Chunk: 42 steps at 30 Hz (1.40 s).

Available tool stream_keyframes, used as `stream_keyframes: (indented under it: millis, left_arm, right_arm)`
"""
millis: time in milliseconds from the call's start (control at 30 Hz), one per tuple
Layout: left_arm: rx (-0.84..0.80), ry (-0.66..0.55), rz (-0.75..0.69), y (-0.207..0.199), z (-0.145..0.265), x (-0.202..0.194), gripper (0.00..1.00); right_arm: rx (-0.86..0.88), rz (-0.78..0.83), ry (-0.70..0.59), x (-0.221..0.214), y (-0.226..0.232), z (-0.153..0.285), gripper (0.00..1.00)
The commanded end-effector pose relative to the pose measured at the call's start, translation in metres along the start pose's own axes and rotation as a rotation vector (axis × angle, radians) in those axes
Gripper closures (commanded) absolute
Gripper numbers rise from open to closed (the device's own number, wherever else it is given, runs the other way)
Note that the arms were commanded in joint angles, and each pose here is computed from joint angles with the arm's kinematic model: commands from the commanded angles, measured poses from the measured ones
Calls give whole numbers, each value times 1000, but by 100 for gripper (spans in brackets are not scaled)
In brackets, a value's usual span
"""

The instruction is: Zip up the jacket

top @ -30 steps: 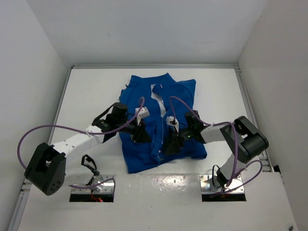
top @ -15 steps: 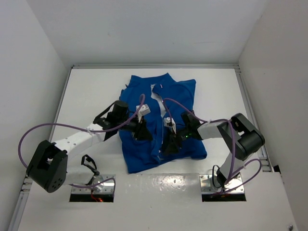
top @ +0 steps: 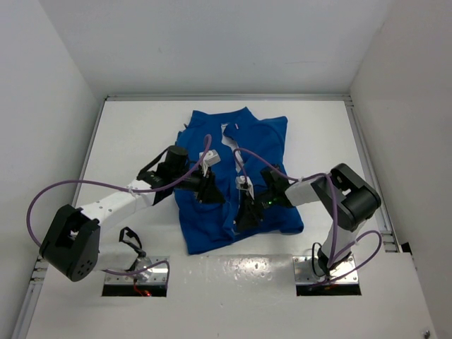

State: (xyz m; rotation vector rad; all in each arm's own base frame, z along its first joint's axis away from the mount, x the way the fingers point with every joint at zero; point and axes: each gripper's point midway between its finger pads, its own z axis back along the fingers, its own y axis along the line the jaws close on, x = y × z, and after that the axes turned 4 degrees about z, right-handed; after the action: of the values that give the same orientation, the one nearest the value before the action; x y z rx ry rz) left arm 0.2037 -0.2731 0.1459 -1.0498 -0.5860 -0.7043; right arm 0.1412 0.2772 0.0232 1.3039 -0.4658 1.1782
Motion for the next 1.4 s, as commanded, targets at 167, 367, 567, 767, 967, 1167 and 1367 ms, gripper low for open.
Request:
stream_keyframes:
  millis: [167,367,567,767,967,1167,1367]
  left_arm:
    - [-10,-40,-23,-3,3,15,65]
    - [-12,-52,-37,-5,4,18,65]
    - [-56,-49,-168,-18,10,10,65]
    - [36,-12,-435,-21,12,0,59]
    - [273,17,-803,-6,22,12,57]
    - [364,-61,-1167,-28,27,20,57]
    - [256,-117,-1404,-66,22,-1,57]
  right_arm:
    - [30,98,-80,23,2,-4,81]
    - [39,78,-81,15,14,-1,84]
    - [25,40,-79,13,21,2,97]
    - [16,-21,-82,22,21,3,100]
    - [22,-128,-105,40,20,8,100]
    - [60,-225,-107,50,28,11,100]
    - [106,-304,-111,56,40,15,100]
